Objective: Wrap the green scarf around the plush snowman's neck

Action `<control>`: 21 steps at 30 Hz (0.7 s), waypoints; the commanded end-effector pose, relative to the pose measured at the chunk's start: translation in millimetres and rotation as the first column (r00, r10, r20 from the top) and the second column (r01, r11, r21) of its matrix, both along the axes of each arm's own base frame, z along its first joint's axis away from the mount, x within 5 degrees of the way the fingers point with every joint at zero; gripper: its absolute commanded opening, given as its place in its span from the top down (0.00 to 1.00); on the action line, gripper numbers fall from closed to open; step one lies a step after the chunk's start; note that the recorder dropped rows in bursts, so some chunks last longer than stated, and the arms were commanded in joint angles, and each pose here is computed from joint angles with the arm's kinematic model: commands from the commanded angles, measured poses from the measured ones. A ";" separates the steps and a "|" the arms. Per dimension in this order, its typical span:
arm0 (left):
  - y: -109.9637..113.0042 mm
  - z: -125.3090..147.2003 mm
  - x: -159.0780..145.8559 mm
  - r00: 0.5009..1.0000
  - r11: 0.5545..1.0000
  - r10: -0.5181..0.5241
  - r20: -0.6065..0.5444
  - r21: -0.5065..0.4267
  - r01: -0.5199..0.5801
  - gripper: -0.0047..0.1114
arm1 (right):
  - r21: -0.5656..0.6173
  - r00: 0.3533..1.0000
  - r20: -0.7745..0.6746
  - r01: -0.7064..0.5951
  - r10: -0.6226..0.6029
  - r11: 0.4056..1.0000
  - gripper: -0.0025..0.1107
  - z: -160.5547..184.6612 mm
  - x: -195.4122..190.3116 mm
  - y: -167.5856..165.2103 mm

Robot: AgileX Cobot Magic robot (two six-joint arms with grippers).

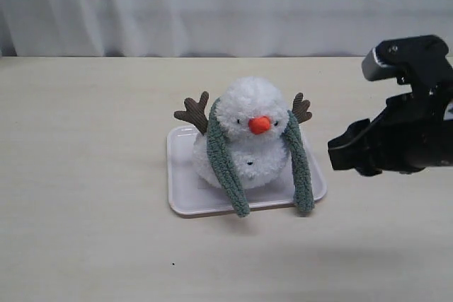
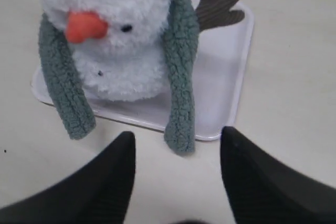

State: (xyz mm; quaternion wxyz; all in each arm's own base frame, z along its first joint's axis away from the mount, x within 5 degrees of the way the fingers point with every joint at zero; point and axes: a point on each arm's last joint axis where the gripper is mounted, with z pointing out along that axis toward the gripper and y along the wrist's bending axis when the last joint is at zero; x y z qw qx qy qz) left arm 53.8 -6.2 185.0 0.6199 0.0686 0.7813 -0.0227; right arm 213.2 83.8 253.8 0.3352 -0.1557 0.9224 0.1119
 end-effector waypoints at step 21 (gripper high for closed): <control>0.0 0.2 0.1 1.000 1.000 0.002 0.010 -0.006 -0.002 0.96 | -0.047 0.997 0.078 0.002 0.002 0.999 0.41 -104.8 28.4 32.6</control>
